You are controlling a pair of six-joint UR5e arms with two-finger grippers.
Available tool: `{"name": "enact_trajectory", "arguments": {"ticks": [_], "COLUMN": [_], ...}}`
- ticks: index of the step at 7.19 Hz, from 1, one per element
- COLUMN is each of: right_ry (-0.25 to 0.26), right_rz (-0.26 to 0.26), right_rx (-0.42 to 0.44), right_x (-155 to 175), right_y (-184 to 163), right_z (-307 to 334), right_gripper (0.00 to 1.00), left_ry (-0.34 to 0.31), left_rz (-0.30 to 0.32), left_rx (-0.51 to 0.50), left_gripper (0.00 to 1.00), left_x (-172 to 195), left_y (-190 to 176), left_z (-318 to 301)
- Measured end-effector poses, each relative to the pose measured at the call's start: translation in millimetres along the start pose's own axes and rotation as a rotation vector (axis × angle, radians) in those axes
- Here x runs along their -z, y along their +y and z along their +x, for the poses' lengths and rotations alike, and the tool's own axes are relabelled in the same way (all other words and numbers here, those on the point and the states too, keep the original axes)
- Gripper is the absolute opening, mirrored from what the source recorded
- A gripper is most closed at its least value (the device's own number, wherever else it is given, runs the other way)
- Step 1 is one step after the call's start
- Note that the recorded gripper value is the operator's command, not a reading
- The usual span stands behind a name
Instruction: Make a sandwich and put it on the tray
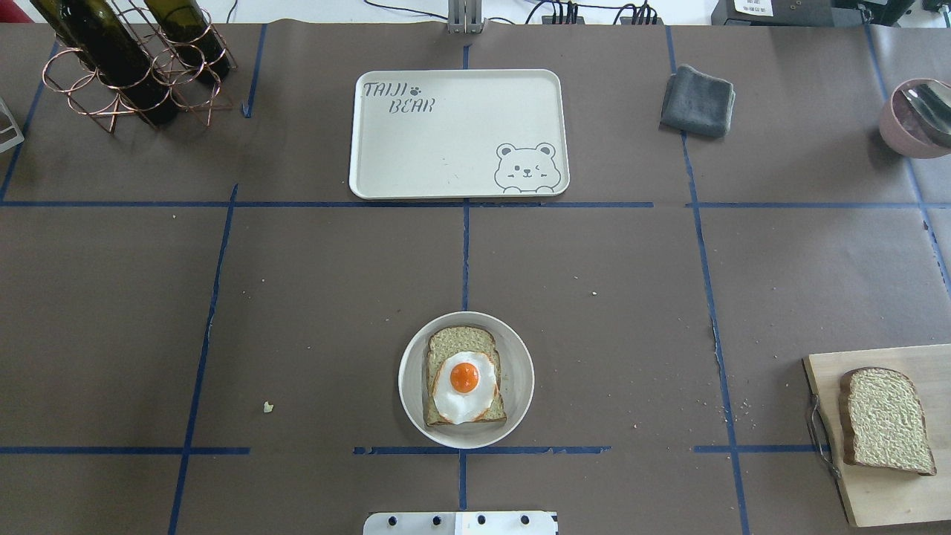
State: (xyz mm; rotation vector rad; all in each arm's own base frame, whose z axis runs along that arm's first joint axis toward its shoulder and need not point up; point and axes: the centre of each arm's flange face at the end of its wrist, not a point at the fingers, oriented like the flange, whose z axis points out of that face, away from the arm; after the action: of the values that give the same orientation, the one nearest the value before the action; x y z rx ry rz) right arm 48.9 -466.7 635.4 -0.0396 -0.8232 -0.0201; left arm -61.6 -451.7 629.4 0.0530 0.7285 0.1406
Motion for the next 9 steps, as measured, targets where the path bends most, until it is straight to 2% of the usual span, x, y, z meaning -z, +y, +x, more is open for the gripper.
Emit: {"name": "enact_trajectory", "arguments": {"ticks": [3, 5, 7, 8, 9], "right_ry": [0.000, -0.001, 0.000, -0.007, -0.038], "right_rz": [0.006, 0.021, 0.054, 0.057, 0.054], "right_rx": [-0.003, 0.009, 0.046, 0.058, 0.069], "right_x": [2.7, 10.0, 27.5, 29.0, 28.1], "right_y": [-2.9, -9.1, -31.5, -37.3, -38.3], "right_z": [-2.3, -10.1, -29.5, -37.4, -46.4], "right_gripper": [1.00, 1.00, 1.00, 1.00, 1.00], "left_ry": [0.003, 0.002, 0.015, 0.025, 0.031], "left_rz": [0.011, 0.059, 0.120, 0.146, 0.166], "left_rx": [-0.011, -0.058, -0.119, -0.159, -0.200], "left_gripper": [1.00, 1.00, 1.00, 1.00, 1.00], "left_x": [4.0, 18.2, 40.5, 50.8, 58.9], "left_y": [-4.0, -21.0, -43.7, -55.6, -63.6], "left_z": [3.8, 16.2, 39.9, 58.2, 77.7]}}
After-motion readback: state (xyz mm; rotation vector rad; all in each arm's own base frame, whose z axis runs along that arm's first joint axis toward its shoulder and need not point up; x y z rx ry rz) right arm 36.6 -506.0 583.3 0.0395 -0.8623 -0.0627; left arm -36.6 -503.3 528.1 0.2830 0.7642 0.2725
